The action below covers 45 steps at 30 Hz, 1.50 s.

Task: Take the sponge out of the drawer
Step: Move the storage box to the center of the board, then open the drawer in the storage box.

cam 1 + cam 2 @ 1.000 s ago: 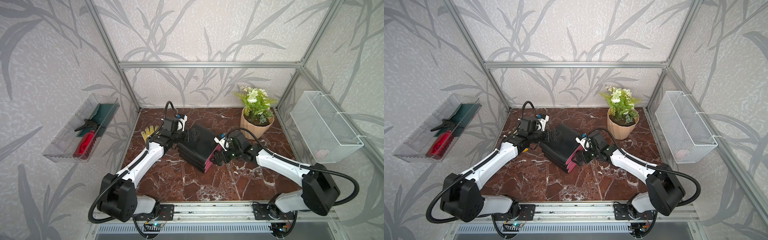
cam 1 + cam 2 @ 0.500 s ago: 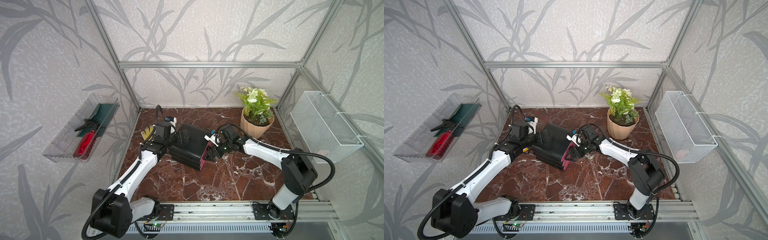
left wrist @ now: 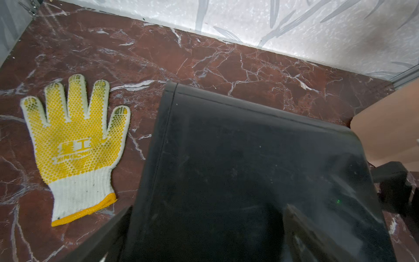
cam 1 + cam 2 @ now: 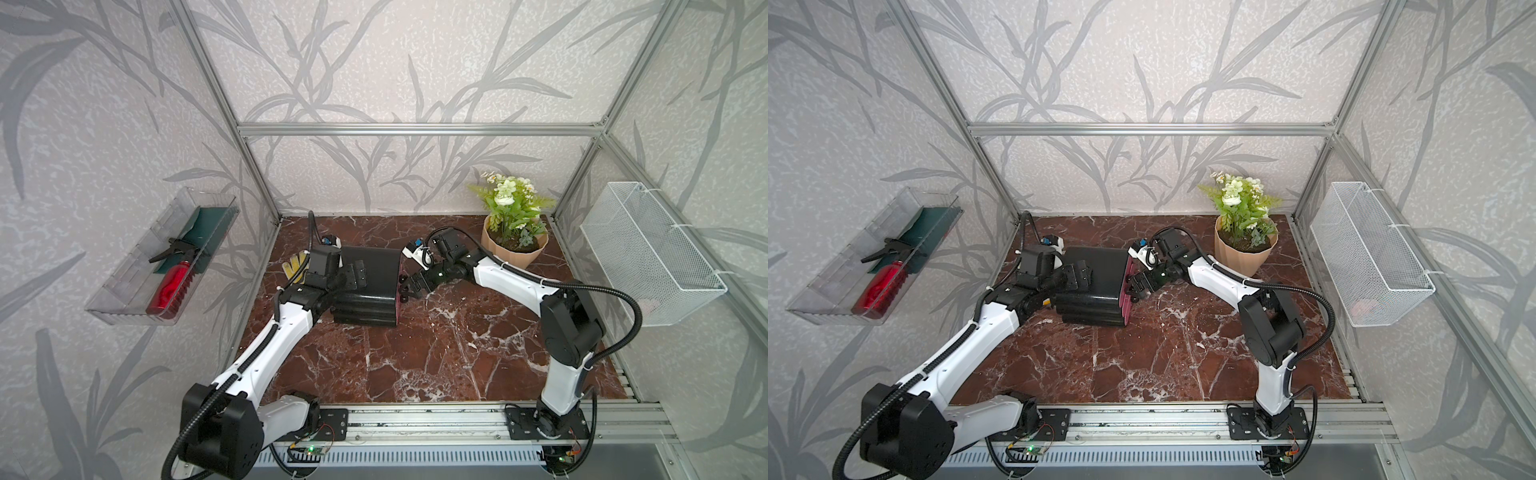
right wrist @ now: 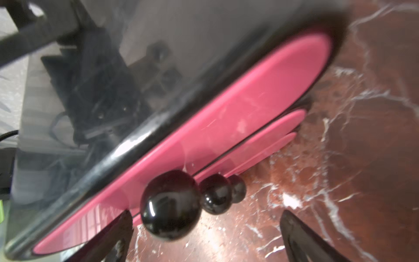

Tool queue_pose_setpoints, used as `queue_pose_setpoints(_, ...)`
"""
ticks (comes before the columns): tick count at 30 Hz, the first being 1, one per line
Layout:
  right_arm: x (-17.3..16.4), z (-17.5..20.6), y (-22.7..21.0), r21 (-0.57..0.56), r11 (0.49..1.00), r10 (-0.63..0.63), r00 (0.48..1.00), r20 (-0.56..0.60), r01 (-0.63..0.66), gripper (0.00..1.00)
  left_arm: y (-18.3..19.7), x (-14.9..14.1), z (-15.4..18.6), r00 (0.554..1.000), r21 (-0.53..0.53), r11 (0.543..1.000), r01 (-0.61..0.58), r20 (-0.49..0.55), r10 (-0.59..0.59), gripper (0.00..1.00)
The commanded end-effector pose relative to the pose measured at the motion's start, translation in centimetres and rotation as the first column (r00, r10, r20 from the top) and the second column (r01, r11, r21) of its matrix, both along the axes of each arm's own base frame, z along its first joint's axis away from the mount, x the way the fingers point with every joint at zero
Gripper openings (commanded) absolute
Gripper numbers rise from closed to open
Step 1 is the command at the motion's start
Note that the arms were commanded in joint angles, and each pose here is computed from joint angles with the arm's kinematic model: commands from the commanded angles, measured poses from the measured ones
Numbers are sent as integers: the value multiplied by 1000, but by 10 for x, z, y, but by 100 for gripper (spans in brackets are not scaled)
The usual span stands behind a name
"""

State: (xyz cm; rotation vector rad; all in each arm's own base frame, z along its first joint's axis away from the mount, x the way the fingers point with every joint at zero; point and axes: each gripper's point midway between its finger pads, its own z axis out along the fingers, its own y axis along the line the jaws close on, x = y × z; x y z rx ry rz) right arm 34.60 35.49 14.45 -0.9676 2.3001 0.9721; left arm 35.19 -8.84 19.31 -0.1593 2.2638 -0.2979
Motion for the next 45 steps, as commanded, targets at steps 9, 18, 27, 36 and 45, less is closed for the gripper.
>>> queue_pose_setpoints(9, 7, 76, 5, 246, 967, -107, 984, 143, 70, 100, -4, -14, 61, 998, 131, 990, 41, 40, -46, 99)
queue_pose_setpoints(18, -4, 100, 3, 475, 877, -69, 997, -37, 78, 93, -48, -11, 72, 968, 55, 967, 249, 8, -250, 95)
queue_pose_setpoints(27, 0, 57, 5, 436, 891, -77, 987, -139, 131, 83, -79, -3, 44, 951, -65, 950, 305, -20, -307, 92)
queue_pose_setpoints(36, 1, 30, 4, 392, 907, -88, 979, -185, 156, 80, -91, 3, 26, 941, -99, 939, 328, -53, -334, 90)
queue_pose_setpoints(45, -3, 10, 5, 386, 906, -87, 968, -234, 175, 78, -92, 4, 22, 940, -96, 939, 329, -59, -335, 90)
